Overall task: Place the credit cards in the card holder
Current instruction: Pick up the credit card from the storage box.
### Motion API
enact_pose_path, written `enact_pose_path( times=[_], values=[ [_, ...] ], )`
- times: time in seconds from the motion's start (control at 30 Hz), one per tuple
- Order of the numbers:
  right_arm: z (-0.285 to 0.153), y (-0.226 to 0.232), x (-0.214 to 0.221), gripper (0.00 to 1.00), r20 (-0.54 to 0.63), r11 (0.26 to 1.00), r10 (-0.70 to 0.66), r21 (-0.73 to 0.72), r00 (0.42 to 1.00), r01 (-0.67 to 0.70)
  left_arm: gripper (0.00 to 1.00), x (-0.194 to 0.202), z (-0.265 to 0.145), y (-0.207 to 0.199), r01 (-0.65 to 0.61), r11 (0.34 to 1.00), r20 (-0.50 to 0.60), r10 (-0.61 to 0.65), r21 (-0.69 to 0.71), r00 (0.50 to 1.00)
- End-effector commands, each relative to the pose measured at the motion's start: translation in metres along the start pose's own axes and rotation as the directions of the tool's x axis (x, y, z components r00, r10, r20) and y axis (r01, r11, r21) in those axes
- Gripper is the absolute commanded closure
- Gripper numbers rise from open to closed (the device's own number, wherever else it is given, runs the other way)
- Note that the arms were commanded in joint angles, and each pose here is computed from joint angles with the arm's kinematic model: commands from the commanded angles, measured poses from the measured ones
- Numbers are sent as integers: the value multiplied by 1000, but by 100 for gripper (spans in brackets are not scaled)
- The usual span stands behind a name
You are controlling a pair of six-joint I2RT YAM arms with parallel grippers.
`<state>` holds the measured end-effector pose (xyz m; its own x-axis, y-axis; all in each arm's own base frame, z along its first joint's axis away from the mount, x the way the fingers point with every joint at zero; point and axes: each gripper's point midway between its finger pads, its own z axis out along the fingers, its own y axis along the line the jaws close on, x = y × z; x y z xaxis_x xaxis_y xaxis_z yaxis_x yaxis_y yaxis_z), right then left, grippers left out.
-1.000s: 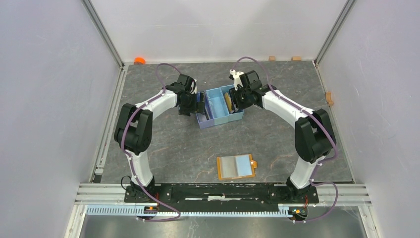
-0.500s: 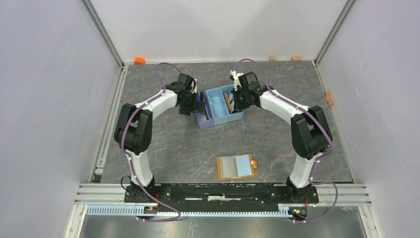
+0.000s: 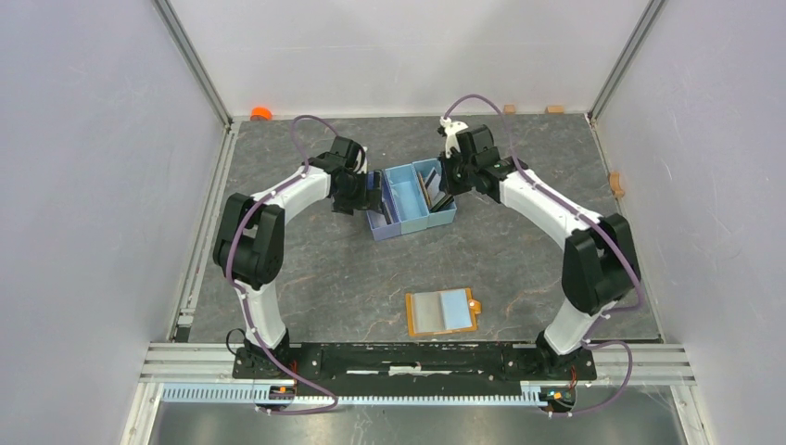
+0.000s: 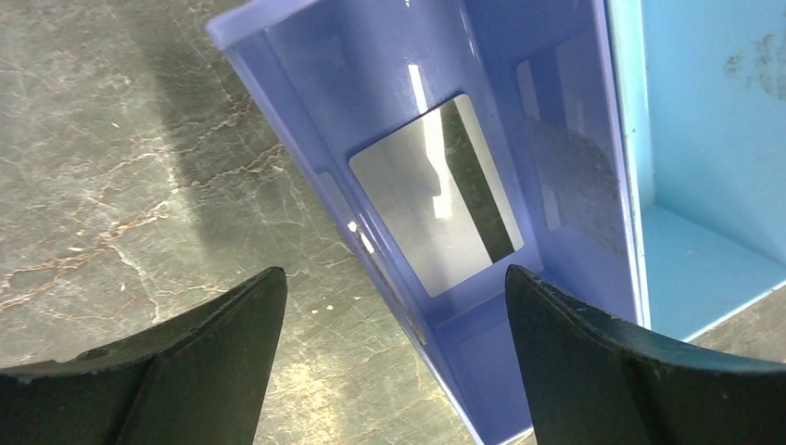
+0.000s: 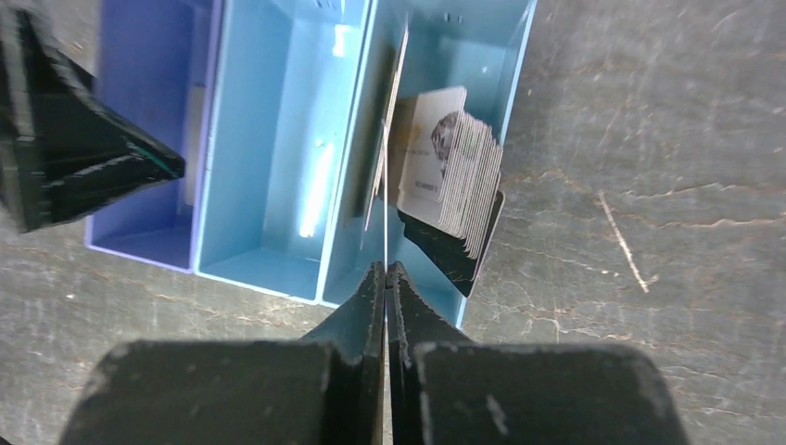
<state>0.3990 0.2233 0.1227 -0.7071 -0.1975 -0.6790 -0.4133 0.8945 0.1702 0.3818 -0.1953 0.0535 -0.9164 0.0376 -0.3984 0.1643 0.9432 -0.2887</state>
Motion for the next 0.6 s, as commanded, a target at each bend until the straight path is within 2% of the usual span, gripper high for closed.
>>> enact_pose_path(
  times=[0.0,0.17,0.3,0.43,0.57],
  values=[
    [-40,9,-47,100,154,999,-43,-18,987,46,6,-28,-24,2,-74,997,94,76,-27,993],
    [-62,18,-46,100,150,995,-72,-59,986,82,4,-36,-48,1,-108,993,146,114,-47,983],
    [-94,37,-38,100,152,978,-117,-153,981,140,4,-41,-86,-13,-164,987,228,159,0,960],
    [-131,68,-13,100,164,927,-147,-321,975,194,4,-31,-134,-53,-276,946,338,206,172,918],
    [-161,100,29,100,124,842,-181,-493,976,219,7,17,-165,-90,-385,829,381,230,406,896]
  ],
)
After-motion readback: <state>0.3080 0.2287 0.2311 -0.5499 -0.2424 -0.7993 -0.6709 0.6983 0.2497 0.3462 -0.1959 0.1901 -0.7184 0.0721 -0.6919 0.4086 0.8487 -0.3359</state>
